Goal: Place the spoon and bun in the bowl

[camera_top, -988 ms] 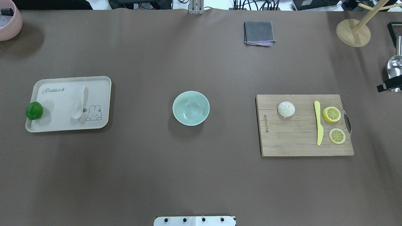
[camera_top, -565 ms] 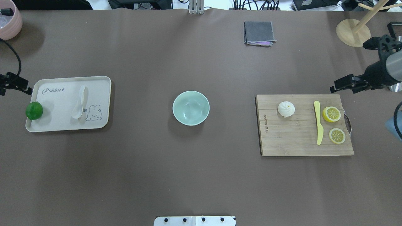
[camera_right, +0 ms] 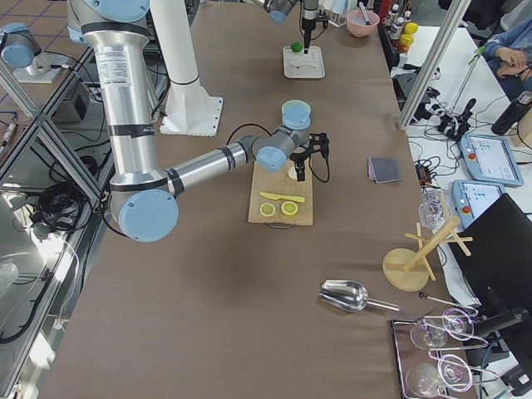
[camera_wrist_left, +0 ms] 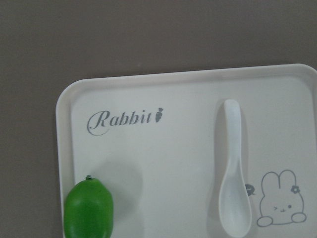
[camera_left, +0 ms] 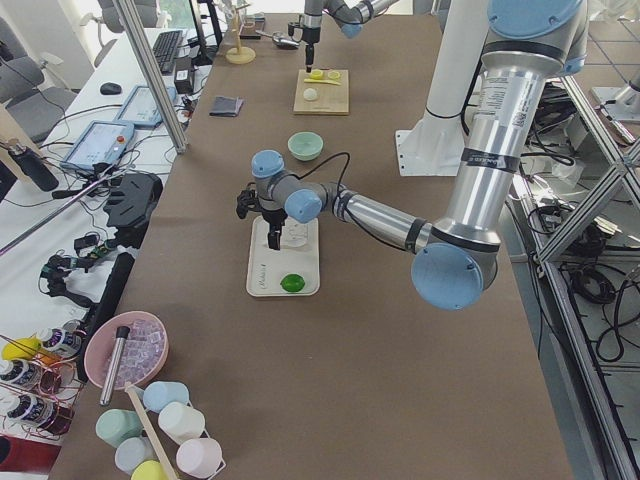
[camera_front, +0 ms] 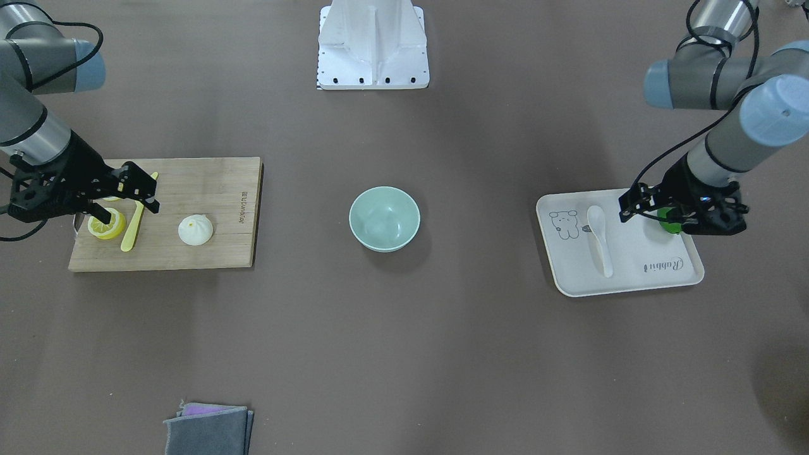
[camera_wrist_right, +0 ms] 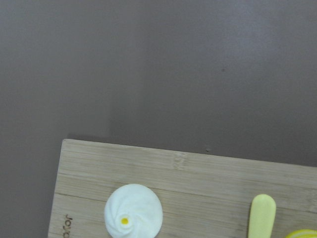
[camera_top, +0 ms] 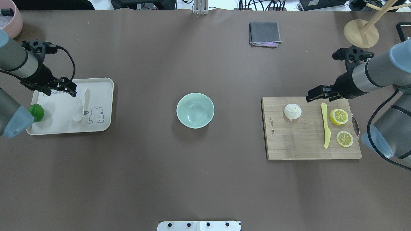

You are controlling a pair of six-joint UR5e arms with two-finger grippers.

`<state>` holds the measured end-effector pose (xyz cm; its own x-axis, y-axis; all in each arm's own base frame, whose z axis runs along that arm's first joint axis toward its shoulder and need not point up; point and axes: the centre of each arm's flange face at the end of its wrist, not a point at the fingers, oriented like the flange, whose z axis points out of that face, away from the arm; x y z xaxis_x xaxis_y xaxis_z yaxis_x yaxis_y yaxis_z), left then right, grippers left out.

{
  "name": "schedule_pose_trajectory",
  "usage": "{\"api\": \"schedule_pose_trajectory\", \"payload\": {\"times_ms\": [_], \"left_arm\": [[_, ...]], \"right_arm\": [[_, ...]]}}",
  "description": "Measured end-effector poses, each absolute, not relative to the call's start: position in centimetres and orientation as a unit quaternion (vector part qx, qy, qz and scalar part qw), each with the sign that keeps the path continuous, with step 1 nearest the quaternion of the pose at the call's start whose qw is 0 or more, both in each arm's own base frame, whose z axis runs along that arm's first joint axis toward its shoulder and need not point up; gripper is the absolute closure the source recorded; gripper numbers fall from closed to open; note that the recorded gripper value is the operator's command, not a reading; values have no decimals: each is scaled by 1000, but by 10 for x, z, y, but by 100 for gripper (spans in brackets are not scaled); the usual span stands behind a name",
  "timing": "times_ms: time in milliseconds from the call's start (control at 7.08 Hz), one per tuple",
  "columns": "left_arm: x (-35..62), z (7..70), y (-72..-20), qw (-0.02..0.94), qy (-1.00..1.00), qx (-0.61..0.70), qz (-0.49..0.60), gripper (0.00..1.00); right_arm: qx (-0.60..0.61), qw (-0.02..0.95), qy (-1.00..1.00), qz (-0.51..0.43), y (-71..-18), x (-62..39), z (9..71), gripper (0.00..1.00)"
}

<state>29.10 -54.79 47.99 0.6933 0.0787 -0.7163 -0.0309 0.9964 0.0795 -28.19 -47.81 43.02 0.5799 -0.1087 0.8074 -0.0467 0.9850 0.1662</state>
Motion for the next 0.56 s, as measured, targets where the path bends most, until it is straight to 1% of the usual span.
{"api": "schedule_pose_trajectory", "payload": {"times_ms": [141, 282, 424, 565], "left_arm": [[313, 483, -556, 921, 386, 37, 39, 22], [326, 487, -561, 921, 385, 39, 44, 36], [333, 492, -561, 921, 384, 39, 47, 57], [337, 495, -560, 922, 384, 36, 48, 69]], "right_arm": [[85, 885, -457, -16, -476, -289, 427, 7], [82, 885, -458, -13, -476, -295, 424, 7], [79, 884, -460, -11, -477, -300, 420, 7], [78, 884, -460, -10, -477, -304, 418, 7]]}}
